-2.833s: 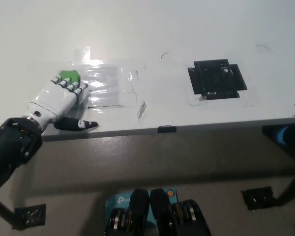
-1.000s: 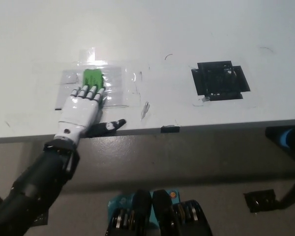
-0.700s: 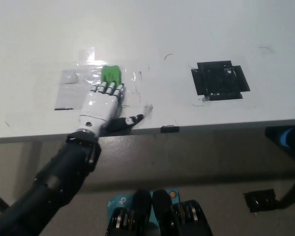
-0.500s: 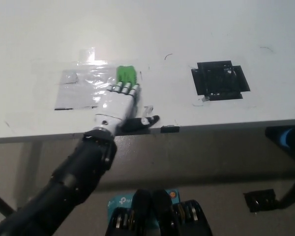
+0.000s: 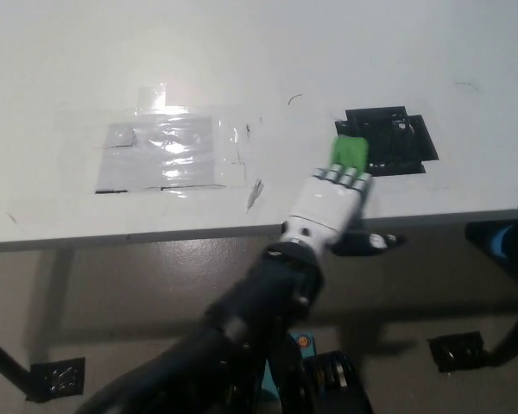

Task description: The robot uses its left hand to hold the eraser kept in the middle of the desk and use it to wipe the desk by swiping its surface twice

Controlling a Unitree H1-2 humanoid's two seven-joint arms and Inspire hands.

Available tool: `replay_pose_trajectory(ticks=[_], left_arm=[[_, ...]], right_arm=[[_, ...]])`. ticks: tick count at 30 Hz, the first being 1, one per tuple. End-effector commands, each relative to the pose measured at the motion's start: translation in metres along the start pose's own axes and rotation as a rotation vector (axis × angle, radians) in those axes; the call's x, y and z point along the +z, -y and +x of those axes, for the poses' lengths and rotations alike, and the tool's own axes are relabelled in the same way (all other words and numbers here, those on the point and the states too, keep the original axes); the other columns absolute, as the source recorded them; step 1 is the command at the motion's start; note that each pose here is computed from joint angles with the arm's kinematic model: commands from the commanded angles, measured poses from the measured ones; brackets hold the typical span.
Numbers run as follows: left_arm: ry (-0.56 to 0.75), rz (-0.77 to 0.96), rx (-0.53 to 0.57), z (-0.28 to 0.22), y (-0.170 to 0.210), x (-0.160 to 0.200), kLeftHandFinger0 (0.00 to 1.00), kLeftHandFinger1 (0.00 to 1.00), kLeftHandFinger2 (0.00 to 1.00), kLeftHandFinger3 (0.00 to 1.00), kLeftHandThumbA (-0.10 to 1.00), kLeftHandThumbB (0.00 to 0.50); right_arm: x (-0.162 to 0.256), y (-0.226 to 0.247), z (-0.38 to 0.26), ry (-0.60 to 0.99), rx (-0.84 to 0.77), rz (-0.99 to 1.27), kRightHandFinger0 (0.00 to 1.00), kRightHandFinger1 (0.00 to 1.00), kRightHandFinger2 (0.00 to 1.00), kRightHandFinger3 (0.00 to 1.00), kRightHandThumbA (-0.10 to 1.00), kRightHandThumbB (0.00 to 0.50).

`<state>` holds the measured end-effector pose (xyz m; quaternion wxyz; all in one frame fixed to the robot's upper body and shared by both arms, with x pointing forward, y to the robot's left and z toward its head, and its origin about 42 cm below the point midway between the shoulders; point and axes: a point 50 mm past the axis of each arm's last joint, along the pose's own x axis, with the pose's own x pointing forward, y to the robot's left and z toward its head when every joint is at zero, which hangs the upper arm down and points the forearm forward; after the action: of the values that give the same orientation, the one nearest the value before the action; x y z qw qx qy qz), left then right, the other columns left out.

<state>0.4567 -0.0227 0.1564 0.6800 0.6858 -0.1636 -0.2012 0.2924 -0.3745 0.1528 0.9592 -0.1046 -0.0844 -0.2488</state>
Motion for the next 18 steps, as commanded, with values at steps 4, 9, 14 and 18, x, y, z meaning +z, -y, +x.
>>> replay_pose_trajectory(ticks=[4,9,14,18], left_arm=[[0.109,0.006,-0.306,-0.013,0.044,0.051,1.0,1.0,1.0,1.0,1.0,0.5],[0.12,0.091,-0.318,-0.01,0.047,0.052,1.0,1.0,1.0,1.0,1.0,0.5],[0.096,0.128,-0.344,-0.011,0.051,0.036,1.0,1.0,1.0,1.0,1.0,0.5],[0.049,0.159,-0.344,-0.014,0.052,0.015,1.0,1.0,1.0,1.0,1.0,0.5]], right_arm=[[0.032,-0.01,0.014,0.107,-0.032,0.03,1.0,1.0,1.0,1.0,1.0,0.246],[0.035,-0.008,0.015,0.127,-0.066,0.051,1.0,1.0,1.0,1.0,1.0,0.216],[0.036,-0.003,0.015,0.131,-0.079,0.066,1.0,1.0,1.0,1.0,1.0,0.206],[0.034,0.001,0.012,0.128,-0.088,0.072,1.0,1.0,1.0,1.0,1.0,0.198]])
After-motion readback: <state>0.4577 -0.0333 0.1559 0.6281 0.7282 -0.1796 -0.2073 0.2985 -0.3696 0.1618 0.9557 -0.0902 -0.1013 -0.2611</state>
